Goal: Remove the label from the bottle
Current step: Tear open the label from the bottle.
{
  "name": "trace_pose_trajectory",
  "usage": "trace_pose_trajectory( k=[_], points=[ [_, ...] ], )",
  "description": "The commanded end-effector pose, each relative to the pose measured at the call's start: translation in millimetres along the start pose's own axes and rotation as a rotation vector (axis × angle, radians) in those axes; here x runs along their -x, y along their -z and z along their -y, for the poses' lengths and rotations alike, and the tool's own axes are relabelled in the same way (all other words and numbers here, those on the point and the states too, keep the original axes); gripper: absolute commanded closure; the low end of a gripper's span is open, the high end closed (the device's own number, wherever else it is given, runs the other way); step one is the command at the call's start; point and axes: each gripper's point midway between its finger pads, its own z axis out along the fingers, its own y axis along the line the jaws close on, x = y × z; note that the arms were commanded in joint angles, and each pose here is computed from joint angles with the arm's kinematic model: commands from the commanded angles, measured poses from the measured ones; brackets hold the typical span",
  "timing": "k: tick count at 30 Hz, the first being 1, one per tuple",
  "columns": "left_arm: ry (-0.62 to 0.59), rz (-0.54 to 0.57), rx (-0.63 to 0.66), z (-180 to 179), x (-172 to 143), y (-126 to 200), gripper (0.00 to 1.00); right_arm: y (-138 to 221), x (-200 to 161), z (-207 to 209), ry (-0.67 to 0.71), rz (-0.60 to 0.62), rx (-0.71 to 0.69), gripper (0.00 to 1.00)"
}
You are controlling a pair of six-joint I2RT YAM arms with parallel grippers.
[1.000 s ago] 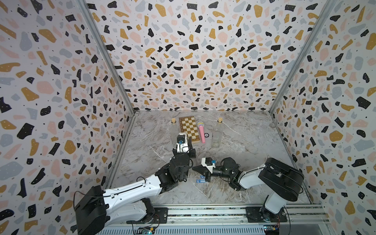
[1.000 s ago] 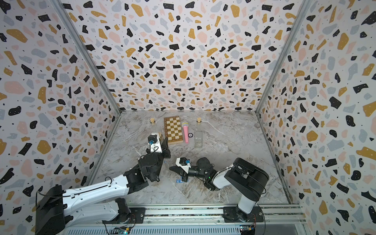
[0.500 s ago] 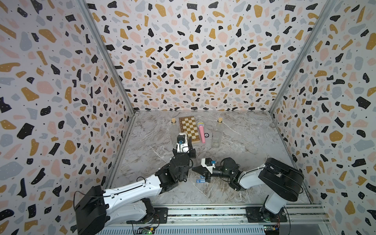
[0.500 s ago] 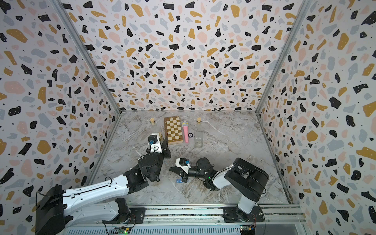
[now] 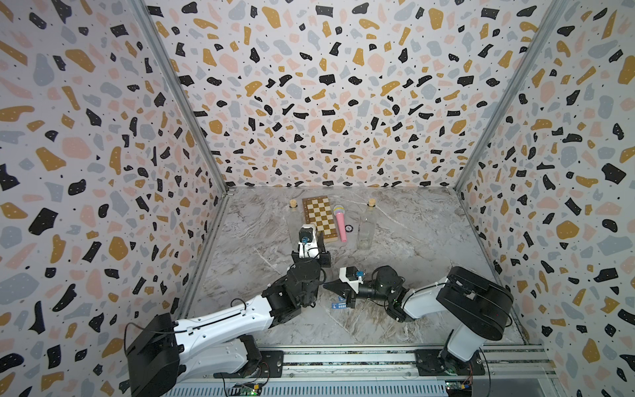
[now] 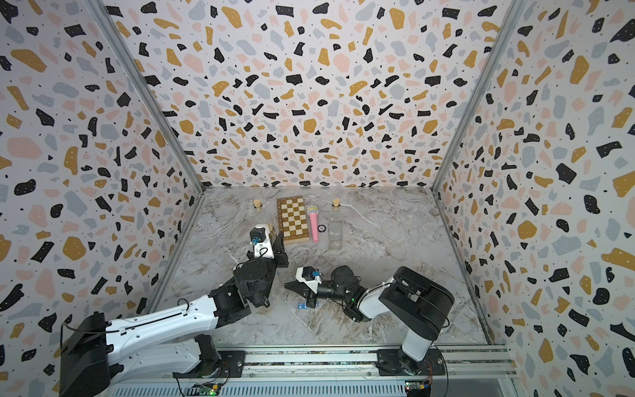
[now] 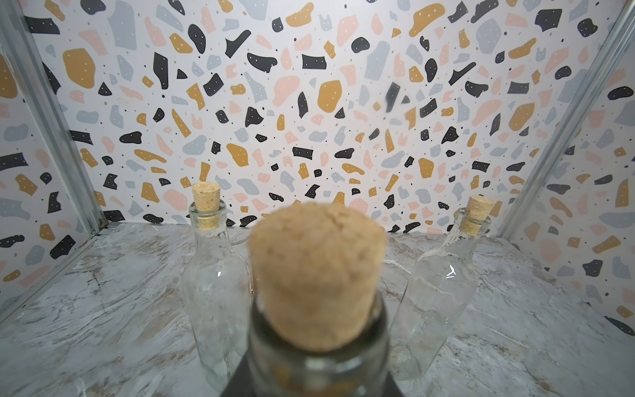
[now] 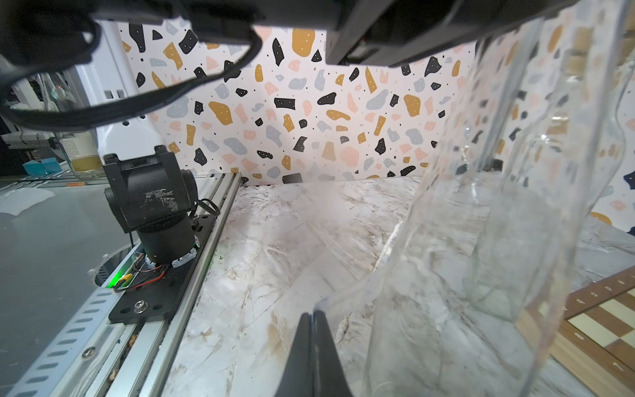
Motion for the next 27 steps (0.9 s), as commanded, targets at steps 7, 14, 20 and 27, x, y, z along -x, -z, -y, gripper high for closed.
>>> trace_pose_trajectory(
  k=[7,14,20,27],
  points=[
    [-0.03,-0.06,-0.002,0.9,-22.0,-1.2,1.0,-3.0,23.6,-5.8,0.039,0.053,0.031,1.0],
    [-0.028,-0.058,-0.002,0.8,-21.2,-1.0,1.0,-3.7,24.6,-6.0,0.041,0.056,0.033,1.0],
    [-0.027,-0.059,-0.005,1.2,-22.1,-0.8,1.0,-4.0,24.6,-6.1,0.041,0.056,0.034,1.0],
    [-0.028,-0.058,-0.005,0.8,-22.0,-0.6,1.0,-3.6,23.4,-5.8,0.04,0.053,0.032,1.0]
  ],
)
